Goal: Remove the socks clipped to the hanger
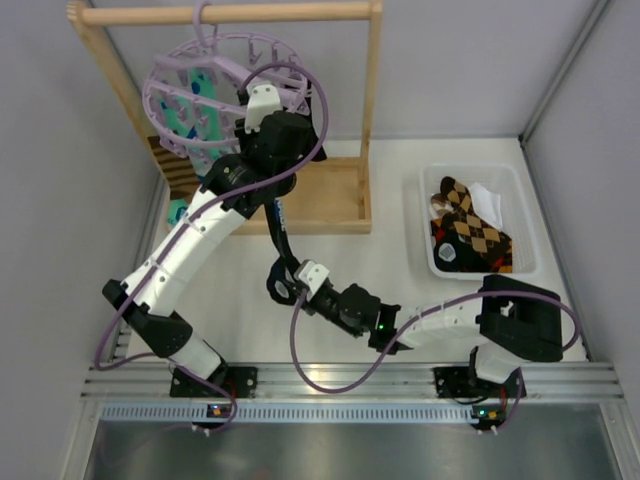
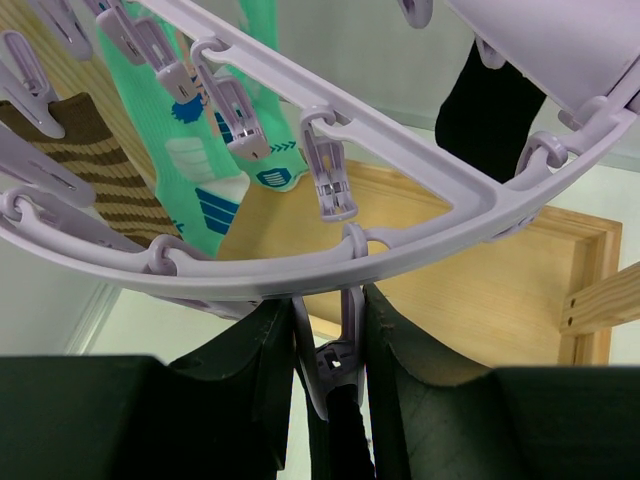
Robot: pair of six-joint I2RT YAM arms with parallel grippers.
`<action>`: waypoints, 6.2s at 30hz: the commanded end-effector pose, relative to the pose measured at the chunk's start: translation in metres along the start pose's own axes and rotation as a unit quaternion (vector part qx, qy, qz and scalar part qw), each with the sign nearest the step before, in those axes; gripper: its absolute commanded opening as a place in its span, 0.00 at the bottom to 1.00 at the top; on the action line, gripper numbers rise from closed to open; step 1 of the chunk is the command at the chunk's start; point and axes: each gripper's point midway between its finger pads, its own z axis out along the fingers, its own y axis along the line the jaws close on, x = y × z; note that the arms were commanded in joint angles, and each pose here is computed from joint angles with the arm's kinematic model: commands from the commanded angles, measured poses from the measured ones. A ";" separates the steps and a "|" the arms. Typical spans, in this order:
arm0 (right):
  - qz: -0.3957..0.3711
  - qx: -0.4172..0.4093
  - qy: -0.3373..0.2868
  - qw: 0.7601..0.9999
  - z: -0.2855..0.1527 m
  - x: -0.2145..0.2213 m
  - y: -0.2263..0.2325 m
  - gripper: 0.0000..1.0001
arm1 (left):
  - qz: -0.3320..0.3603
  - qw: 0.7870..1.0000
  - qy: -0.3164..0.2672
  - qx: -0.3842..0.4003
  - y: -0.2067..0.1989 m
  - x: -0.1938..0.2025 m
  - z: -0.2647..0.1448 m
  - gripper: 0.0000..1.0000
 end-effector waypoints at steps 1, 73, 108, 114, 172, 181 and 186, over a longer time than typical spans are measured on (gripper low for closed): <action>0.027 0.018 -0.055 0.998 -0.009 -0.034 -0.009 0.00 | -0.032 0.999 -0.013 0.020 0.001 -0.019 -0.006 0.00; 0.258 0.125 -0.007 0.958 -0.175 -0.103 -0.280 0.99 | -0.049 0.984 0.123 0.115 0.120 0.182 0.028 0.98; 0.161 -0.077 -0.031 0.983 -0.165 -0.131 -0.187 0.99 | -0.021 0.968 -0.116 0.221 0.117 0.131 0.112 0.46; 0.157 -0.084 -0.035 0.983 -0.166 -0.136 -0.181 0.99 | -0.049 0.961 -0.170 0.212 0.124 0.100 0.085 0.00; 0.073 -0.196 -0.027 0.978 -0.175 -0.135 -0.127 0.99 | 0.040 0.966 -0.112 0.231 0.145 0.111 0.143 0.94; 0.070 -0.199 -0.028 0.977 -0.175 -0.134 -0.126 0.99 | 0.024 0.962 -0.119 0.245 0.139 0.118 0.142 0.66; 0.077 -0.201 -0.019 0.976 -0.175 -0.130 -0.124 1.00 | 0.017 0.961 -0.120 0.249 0.138 0.116 0.137 0.41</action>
